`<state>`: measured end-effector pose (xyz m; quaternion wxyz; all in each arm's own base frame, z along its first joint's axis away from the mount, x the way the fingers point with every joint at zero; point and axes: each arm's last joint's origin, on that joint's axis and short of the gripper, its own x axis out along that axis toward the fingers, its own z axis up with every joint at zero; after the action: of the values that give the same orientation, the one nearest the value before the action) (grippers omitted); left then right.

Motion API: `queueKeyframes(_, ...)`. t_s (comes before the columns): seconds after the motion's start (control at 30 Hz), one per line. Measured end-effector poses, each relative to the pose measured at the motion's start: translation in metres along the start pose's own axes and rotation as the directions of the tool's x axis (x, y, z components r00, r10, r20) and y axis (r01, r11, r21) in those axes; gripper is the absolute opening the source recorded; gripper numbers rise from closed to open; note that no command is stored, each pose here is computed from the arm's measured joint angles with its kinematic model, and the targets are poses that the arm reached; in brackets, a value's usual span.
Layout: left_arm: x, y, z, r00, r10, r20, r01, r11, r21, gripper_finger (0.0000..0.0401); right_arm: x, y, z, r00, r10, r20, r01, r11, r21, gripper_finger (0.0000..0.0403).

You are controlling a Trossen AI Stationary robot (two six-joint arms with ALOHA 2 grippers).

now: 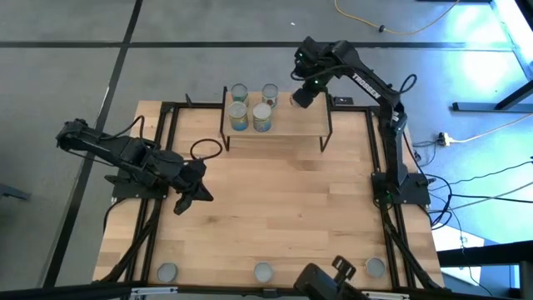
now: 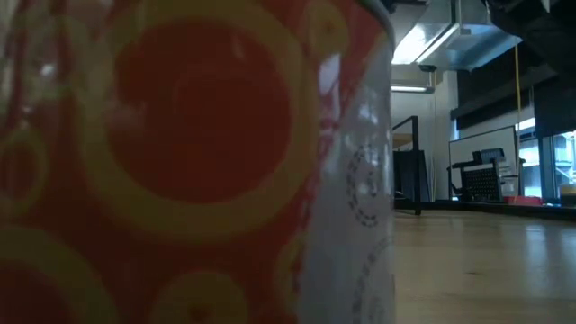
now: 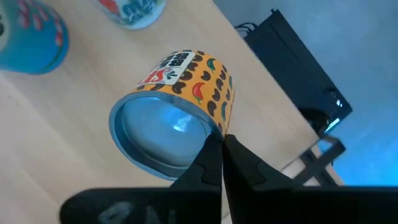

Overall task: Pick and place cans onto a shelf
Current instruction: Put the canned black beans on the shelf

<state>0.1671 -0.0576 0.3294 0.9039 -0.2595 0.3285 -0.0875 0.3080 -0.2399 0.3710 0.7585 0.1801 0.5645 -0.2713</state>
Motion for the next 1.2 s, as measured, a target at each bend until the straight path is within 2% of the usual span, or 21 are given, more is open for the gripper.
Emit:
queueKeyframes(0.23, 0.000, 0.000, 0.000, 1.000, 0.000, 0.000, 0.000, 1.000, -0.004, 0.0000, 0.023, 0.002, 0.009, 1.000, 0.008, -0.029, -0.009, 0.999, -0.043, 0.0001)
queueKeyframes(0.43, 0.000, 0.000, 0.000, 1.000, 0.000, 0.000, 0.000, 1.000, -0.008, 0.0000, 0.031, 0.002, 0.011, 0.999, 0.008, -0.044, -0.011, 0.998, -0.057, 0.0001)
queueKeyframes(0.7, 0.000, 0.000, 0.000, 1.000, 0.000, 0.000, 0.000, 1.000, -0.009, 0.0000, 0.031, 0.001, 0.012, 0.999, -0.011, -0.036, 0.009, 0.998, -0.056, 0.0034)
queueKeyframes(1.2, 0.000, 0.000, 0.000, 1.000, -0.004, -0.003, 0.004, 1.000, -0.009, 0.0000, 0.030, 0.002, 0.015, 1.000, -0.009, -0.006, 0.008, 0.996, -0.084, 0.0041)
